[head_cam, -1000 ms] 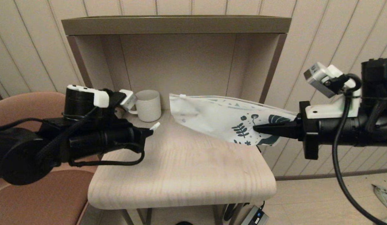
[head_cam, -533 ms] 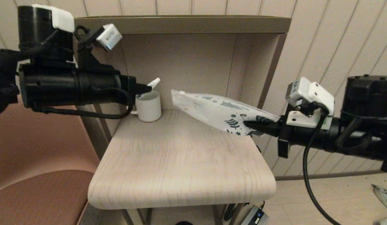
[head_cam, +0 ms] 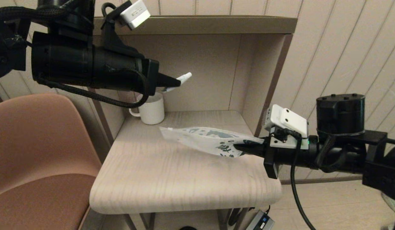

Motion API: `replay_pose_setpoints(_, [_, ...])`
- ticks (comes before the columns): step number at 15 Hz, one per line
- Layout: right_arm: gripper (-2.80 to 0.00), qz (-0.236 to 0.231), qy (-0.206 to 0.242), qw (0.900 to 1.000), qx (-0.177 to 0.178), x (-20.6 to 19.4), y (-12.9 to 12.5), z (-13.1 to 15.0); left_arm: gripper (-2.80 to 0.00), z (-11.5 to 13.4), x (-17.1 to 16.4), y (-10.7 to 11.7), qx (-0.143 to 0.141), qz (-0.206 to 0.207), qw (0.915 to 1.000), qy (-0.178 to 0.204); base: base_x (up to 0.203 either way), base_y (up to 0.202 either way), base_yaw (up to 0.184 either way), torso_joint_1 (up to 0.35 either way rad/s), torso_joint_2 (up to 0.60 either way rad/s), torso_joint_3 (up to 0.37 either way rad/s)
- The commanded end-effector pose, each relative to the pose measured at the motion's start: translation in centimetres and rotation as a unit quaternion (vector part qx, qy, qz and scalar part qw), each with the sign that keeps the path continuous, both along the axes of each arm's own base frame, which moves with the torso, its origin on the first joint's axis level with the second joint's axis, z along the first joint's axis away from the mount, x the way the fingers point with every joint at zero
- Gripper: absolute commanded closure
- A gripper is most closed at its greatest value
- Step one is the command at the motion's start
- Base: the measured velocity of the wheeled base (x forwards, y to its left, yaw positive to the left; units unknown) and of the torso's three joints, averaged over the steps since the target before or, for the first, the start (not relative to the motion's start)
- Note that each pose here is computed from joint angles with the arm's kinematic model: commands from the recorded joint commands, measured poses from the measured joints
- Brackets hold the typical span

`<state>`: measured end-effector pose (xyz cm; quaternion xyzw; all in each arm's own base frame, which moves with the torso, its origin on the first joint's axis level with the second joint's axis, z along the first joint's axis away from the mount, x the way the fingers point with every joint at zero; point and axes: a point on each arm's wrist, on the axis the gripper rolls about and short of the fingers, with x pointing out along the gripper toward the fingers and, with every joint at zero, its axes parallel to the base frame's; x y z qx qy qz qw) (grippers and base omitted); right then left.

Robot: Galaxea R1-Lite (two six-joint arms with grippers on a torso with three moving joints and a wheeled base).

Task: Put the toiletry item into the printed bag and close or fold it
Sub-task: Place the toothpaste in the storage bag

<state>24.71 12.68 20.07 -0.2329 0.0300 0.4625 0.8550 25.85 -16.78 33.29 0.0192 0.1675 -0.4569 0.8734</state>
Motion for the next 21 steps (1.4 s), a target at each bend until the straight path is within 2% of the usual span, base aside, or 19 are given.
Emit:
replay_pose_setpoints(1, [0.0,0.002,0.012,1.0,-0.004,0.7,0.3,-0.9,0.0,-0.7,-0.2,-1.3,0.032,-0.046,0.9984,0.009,0.0,0.0,0.0,0.0,0.0,0.0])
replay_pose_setpoints(4, [0.0,0.008,0.01,1.0,0.004,1.2,0.4,-0.5,0.0,-1.5,-0.9,-1.3,0.108,-0.134,0.9849,-0.013,0.0,0.0,0.0,0.0,0.0,0.0])
replay_pose_setpoints(6, [0.0,0.01,0.022,1.0,0.003,1.5,0.6,-1.1,0.0,-1.3,-1.1,-1.2,0.137,-0.16,0.9775,-0.022,0.0,0.0,0.0,0.0,0.0,0.0])
replay_pose_setpoints(9, [0.0,0.013,0.035,0.999,-0.001,1.9,0.8,-1.9,0.0,-1.8,-0.8,-1.6,0.14,-0.187,0.972,-0.025,0.0,0.0,0.0,0.0,0.0,0.0])
replay_pose_setpoints(12, [0.0,0.028,0.039,0.999,0.003,1.8,1.0,-1.9,0.0,-3.7,0.7,-3.4,0.152,-0.21,0.9656,-0.017,0.0,0.0,0.0,0.0,0.0,0.0])
replay_pose_setpoints(16, [0.0,0.022,0.053,0.998,0.017,2.4,1.3,-1.8,0.0,-4.9,1.8,-5.5,0.141,-0.238,0.9607,-0.016,0.0,0.0,0.0,0.0,0.0,0.0])
replay_pose_setpoints(21, [0.0,0.022,0.052,0.998,0.02,2.6,1.4,-1.6,0.0,-6.5,1.9,-5.6,0.144,-0.247,0.9582,0.012,0.0,0.0,0.0,0.0,0.0,0.0])
